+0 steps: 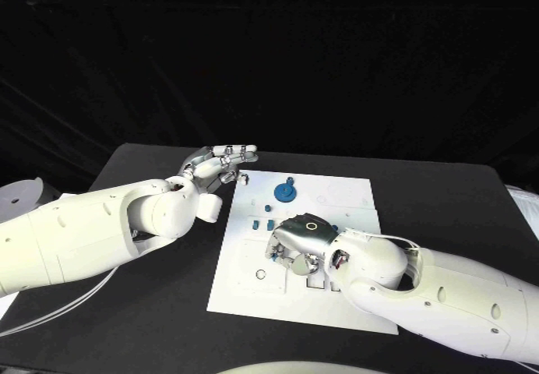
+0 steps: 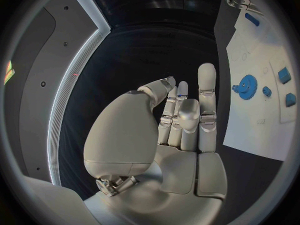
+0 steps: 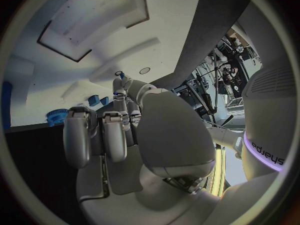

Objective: Assemble the parts on the task board

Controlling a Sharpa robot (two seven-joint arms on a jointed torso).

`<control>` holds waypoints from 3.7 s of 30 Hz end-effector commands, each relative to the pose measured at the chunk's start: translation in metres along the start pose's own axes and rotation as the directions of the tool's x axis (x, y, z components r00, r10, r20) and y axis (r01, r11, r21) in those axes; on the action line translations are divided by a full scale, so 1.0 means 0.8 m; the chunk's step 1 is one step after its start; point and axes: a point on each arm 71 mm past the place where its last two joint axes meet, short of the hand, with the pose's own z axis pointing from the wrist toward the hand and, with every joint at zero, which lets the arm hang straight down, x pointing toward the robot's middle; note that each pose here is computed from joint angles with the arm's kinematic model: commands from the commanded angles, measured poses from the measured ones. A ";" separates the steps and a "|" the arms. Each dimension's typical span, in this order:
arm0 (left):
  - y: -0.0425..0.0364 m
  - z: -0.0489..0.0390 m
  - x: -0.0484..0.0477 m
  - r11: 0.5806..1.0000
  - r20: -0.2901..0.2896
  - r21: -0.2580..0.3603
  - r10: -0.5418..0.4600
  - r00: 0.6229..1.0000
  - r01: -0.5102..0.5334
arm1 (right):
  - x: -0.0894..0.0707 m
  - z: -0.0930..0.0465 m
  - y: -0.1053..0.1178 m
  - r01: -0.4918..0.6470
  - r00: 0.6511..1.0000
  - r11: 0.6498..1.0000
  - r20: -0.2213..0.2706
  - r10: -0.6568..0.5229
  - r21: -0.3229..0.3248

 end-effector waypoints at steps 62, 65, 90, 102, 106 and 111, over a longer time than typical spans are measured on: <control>0.0011 0.000 0.002 1.000 -0.029 -0.017 -0.016 0.999 0.015 | 0.008 -0.004 -0.011 0.024 1.000 0.998 0.008 -0.025 0.051; 0.0011 0.000 0.002 1.000 -0.029 -0.018 -0.016 0.999 0.015 | 0.004 -0.011 -0.012 0.020 0.999 0.999 0.032 -0.021 0.048; 0.0030 -0.001 0.000 1.000 -0.033 -0.024 -0.016 0.999 0.016 | -0.062 -0.103 -0.115 0.073 0.995 0.953 0.048 -0.091 0.295; 0.0043 -0.001 -0.001 1.000 -0.034 -0.025 -0.017 0.999 0.017 | -0.051 -0.095 -0.111 0.082 0.996 0.957 0.018 -0.090 0.277; 0.0044 -0.001 -0.001 1.000 -0.034 -0.026 -0.017 0.999 0.016 | -0.047 -0.089 -0.110 0.081 0.996 0.960 0.007 -0.086 0.269; 0.0045 -0.001 0.000 0.999 -0.036 -0.027 -0.018 0.999 0.017 | -0.041 -0.084 -0.109 0.079 0.997 0.962 -0.005 -0.080 0.261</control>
